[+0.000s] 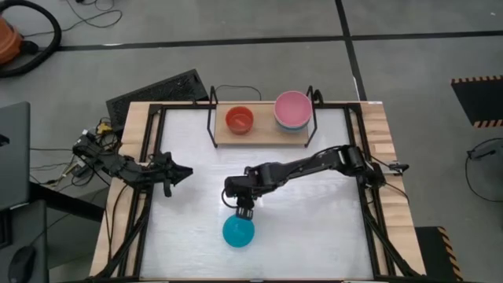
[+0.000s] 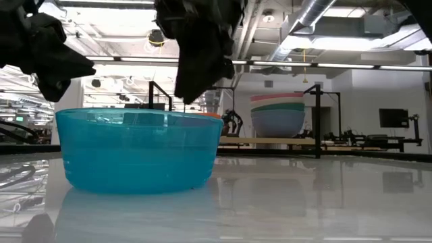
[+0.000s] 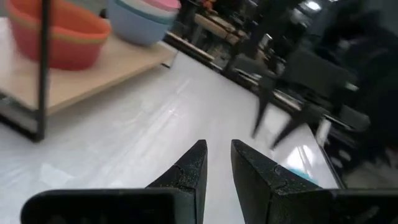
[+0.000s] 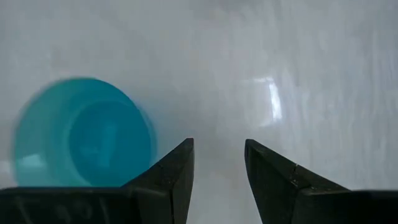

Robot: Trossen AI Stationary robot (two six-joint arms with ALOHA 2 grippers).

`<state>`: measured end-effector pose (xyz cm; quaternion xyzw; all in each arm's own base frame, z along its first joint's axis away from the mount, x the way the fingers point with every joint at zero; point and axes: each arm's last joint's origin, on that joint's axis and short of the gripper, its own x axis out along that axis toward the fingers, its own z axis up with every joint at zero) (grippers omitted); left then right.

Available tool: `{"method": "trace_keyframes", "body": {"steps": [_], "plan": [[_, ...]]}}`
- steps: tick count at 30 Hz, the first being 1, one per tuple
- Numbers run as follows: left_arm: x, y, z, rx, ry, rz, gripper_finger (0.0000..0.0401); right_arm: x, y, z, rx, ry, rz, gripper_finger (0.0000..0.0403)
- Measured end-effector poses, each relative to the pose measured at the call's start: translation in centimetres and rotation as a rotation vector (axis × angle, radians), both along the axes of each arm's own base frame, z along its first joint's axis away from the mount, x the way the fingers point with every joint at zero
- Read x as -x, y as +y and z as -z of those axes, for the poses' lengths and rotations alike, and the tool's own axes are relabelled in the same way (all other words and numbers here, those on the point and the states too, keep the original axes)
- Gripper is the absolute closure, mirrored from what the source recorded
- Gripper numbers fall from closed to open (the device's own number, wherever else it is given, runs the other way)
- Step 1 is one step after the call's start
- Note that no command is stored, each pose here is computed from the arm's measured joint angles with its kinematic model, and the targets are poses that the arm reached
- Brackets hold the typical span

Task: Place and stack bowls onto a shelf
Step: Stack the small light blue bowl on top of the small orange bowl on the shelf

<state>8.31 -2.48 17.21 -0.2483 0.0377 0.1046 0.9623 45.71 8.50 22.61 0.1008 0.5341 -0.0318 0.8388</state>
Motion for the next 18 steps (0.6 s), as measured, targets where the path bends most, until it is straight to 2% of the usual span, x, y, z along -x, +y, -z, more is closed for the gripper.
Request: {"method": "trace_keyframes", "body": {"steps": [5, 8, 11, 18], "plan": [[0.0, -0.6, 0.1, -0.078, 0.027, 0.212, 0.0353, 0.4, 0.6, 2.0, 0.003, 0.017, -0.030, 0.0235], [0.0, -0.8, 0.1, -0.114, 0.033, 0.280, 0.0363, 0.4, 1.2, 2.6, -0.029, -0.001, -0.069, 0.0235], [0.0, -0.7, 0.1, -0.130, 0.035, 0.270, 0.0374, 0.6, 1.8, 2.8, -0.030, 0.005, -0.115, 0.0235], [0.0, -0.6, 0.1, -0.140, 0.036, 0.224, 0.0393, 0.5, 3.2, 2.5, -0.014, -0.048, -0.136, 0.0235]]}}
